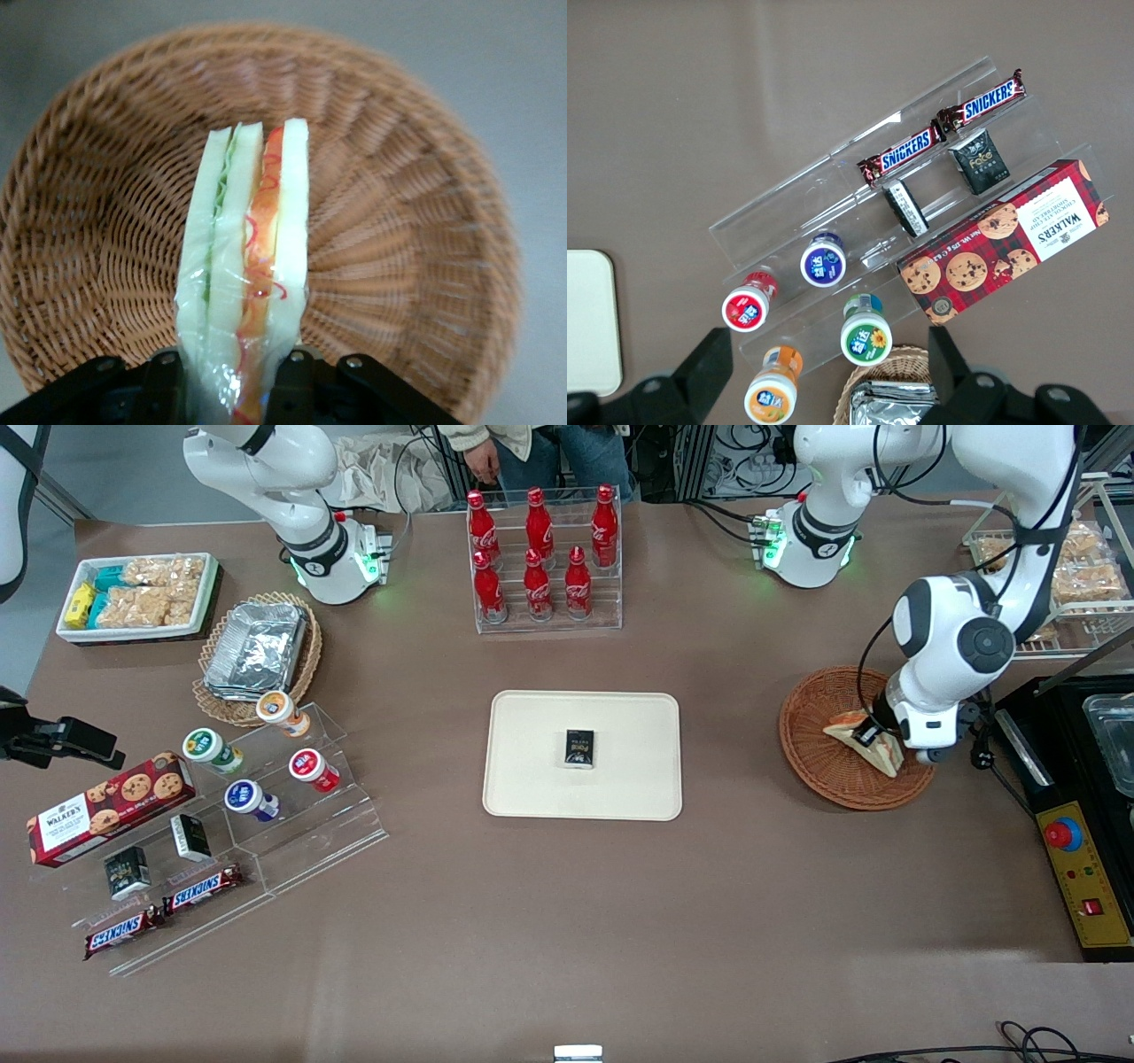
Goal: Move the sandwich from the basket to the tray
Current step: 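Lift the sandwich and carry it toward the white tray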
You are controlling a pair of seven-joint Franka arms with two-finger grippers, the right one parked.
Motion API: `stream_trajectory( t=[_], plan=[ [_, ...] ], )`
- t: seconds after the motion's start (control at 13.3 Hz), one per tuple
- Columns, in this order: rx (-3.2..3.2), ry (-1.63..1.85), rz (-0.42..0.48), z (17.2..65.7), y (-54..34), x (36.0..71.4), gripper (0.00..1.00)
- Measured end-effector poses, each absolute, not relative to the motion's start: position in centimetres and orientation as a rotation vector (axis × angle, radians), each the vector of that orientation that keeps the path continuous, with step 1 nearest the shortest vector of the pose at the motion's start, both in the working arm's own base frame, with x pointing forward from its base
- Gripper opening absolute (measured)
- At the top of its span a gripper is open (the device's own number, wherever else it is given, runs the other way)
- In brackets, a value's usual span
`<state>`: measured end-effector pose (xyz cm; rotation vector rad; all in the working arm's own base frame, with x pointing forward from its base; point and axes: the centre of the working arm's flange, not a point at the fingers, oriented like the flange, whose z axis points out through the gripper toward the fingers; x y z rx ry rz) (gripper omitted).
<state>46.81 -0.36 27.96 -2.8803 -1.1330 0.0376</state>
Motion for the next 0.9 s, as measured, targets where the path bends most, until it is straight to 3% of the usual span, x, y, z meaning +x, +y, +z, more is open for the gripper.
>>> stream_trajectory(
  t=[0.38, 0.53, 0.67, 0.9],
  plan=[
    [-2.921, -0.837, 0.119, 42.4, -7.0, 48.9, 0.26],
    [-2.966, -0.751, 0.174, 47.8, -10.9, 50.2, 0.21],
    [-3.021, -0.616, 0.198, 49.5, -14.8, 50.9, 0.21],
    [-3.095, -0.368, 0.211, 47.5, -21.6, 50.4, 0.21]
  ],
)
